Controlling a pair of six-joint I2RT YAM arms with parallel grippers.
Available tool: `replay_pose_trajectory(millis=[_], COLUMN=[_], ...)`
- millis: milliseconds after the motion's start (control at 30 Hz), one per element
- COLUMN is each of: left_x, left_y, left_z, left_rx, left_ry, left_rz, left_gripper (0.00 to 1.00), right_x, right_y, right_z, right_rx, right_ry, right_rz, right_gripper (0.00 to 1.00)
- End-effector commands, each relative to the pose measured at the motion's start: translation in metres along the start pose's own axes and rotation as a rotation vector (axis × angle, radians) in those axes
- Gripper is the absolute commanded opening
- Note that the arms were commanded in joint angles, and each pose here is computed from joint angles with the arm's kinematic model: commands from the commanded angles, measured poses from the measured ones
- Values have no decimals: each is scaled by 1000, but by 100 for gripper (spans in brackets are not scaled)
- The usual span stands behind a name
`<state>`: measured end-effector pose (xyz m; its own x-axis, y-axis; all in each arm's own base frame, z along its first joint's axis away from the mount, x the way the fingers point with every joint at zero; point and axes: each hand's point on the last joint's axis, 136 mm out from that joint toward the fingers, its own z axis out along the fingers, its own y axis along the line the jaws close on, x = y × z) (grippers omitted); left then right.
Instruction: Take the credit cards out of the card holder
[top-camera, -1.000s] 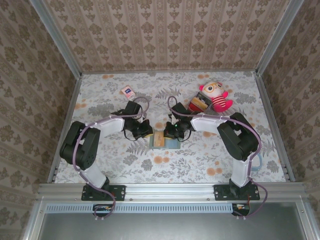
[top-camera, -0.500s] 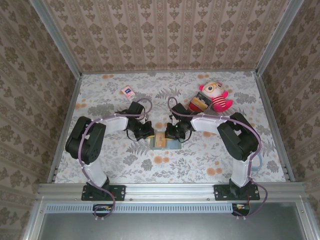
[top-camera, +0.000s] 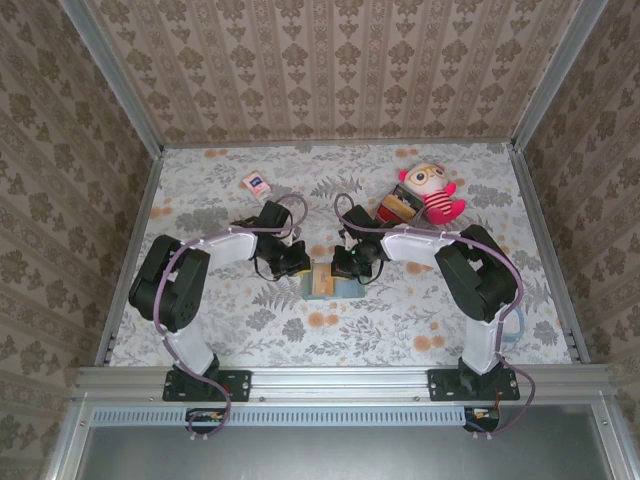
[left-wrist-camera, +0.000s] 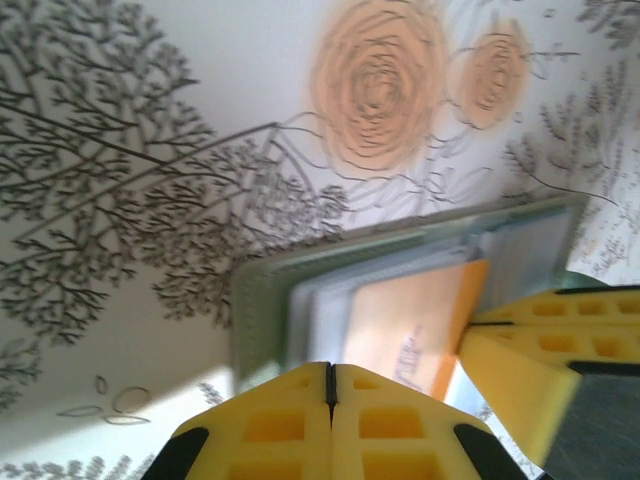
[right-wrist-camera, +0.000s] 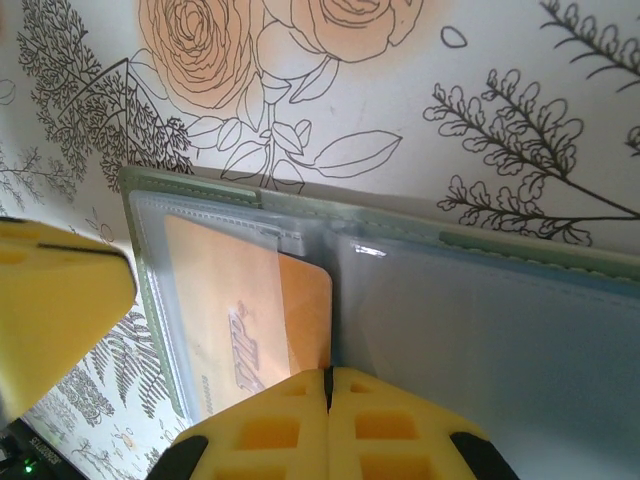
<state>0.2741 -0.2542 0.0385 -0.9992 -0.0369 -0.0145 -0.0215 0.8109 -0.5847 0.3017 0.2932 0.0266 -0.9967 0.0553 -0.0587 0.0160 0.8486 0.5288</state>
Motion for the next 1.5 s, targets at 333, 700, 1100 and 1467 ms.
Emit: replay_pose_trajectory(millis=[333,700,1100,1467], left_x=[2,16,16,16], left_y=[7,32,30,32], left_z=[13,21,17,16], left_rx=[-60,-151,-141,-155], left_ry=[20,46,33,29], left_rz=[17,-4,-4,-11], left_gripper=[3,1,0,0], right_x=[2,10,4,3], right_y=[-2,-2,6,-23], right_z=[1,7,5,-21], right_rx=[1,-36,-98,-47], right_ry=[7,56,44,-4], right_rz=[10,13,46,66], right_gripper=[4,19,11,0])
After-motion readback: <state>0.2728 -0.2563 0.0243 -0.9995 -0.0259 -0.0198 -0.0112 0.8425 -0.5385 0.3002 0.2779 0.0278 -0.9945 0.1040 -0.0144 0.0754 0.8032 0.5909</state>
